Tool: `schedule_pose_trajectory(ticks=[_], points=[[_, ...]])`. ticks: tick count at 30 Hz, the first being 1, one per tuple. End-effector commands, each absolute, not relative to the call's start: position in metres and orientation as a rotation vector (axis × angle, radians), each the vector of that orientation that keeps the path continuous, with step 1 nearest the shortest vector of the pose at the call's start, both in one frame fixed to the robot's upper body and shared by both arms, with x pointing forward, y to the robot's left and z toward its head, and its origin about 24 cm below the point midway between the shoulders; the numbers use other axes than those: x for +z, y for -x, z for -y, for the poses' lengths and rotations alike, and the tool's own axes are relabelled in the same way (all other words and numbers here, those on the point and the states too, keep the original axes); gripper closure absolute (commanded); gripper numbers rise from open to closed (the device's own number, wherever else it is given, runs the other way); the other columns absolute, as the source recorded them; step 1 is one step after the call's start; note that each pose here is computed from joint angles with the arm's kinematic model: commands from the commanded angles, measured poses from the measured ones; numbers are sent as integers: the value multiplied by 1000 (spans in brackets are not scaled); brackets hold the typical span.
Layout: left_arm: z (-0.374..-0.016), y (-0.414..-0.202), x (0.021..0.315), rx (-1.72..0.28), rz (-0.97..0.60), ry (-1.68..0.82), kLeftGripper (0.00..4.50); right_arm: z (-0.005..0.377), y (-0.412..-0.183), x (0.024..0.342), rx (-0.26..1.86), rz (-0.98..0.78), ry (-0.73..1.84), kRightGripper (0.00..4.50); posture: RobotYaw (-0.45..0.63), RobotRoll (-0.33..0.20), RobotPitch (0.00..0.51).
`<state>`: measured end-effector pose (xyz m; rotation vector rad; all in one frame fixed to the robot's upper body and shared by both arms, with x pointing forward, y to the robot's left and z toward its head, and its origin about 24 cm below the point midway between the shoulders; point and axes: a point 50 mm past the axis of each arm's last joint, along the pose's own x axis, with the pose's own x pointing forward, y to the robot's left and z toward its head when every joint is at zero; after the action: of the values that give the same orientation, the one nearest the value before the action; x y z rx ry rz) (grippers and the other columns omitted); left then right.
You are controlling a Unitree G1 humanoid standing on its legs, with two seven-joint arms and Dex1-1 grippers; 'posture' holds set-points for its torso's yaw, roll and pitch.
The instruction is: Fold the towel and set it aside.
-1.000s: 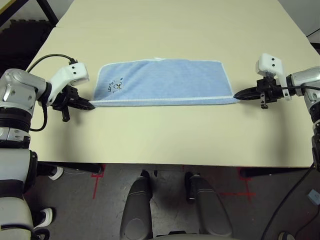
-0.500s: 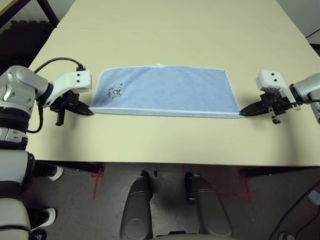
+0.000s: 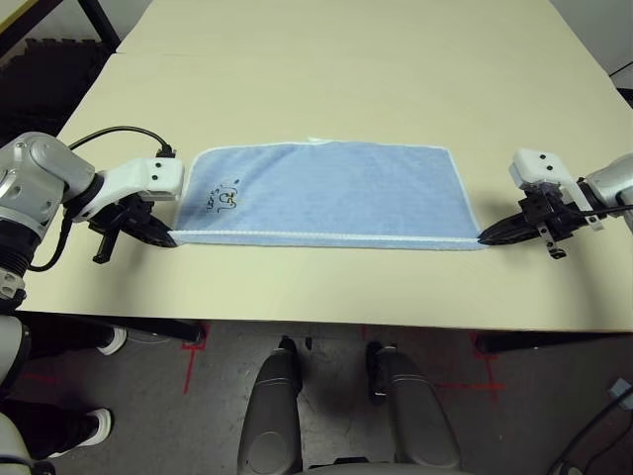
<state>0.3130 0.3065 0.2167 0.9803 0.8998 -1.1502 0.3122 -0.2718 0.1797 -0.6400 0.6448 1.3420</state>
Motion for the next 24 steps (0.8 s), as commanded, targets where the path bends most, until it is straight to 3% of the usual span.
schedule_pose_trajectory(ticks=[1,17,24], points=[[-316,-312,222,-1107,-935,-987,4477,282,-307,181,1306,-711,619,4500,-17,0,245],[-315,-314,232,-1089,-930,-960,4477,286,-327,193,1235,-673,722,4500,-13,0,238],[-317,-325,246,-1020,-879,-964,4477,285,-340,205,1172,-598,740,4500,-8,0,235]])
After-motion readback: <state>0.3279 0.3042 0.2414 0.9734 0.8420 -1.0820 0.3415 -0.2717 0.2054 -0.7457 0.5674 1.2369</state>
